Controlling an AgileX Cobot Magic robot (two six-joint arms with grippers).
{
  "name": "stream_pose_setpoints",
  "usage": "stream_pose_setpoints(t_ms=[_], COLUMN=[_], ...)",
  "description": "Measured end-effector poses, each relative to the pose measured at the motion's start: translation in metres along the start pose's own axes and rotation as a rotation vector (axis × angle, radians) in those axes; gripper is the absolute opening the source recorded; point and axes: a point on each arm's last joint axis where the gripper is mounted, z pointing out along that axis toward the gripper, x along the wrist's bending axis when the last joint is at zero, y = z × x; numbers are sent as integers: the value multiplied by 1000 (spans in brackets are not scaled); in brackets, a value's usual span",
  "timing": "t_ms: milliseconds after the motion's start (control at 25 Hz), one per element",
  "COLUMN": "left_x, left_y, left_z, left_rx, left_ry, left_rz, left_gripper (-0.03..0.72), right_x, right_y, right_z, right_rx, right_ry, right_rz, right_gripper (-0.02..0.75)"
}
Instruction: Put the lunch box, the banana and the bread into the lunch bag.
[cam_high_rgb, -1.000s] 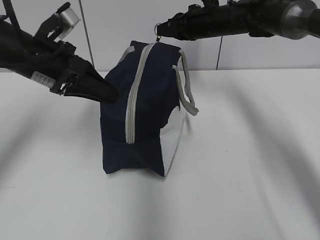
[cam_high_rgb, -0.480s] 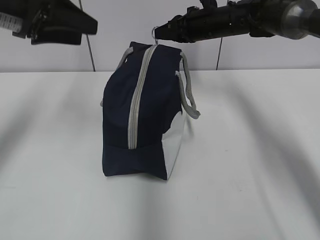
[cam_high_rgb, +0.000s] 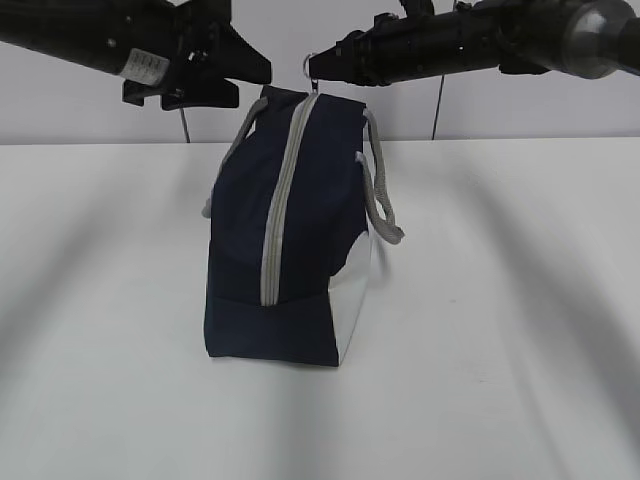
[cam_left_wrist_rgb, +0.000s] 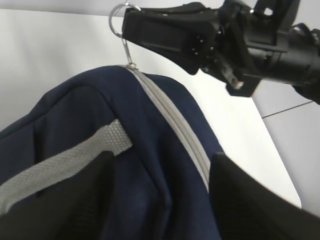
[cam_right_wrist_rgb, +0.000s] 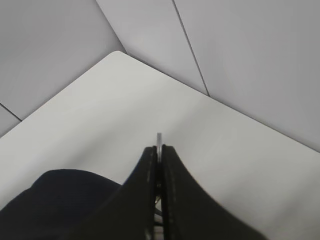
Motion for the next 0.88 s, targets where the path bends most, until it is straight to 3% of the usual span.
stream_pose_setpoints(t_ms=[280,720,880], left_x=[18,20,21], left_y=[2,-1,-1], left_z=[28,59,64], left_rx=[-21,-12,-27], left_ry=[15,21,35], left_rz=[-66,-61,-62], left_gripper=[417,412,363], right_x=[0,-1,-1], right_y=[0,-3,-3], right_z=[0,0,0], right_rx=[4,29,31], right_ry=[2,-7,-8], right_rz=[-1,-10,-9], right_gripper=[-16,-16,-16])
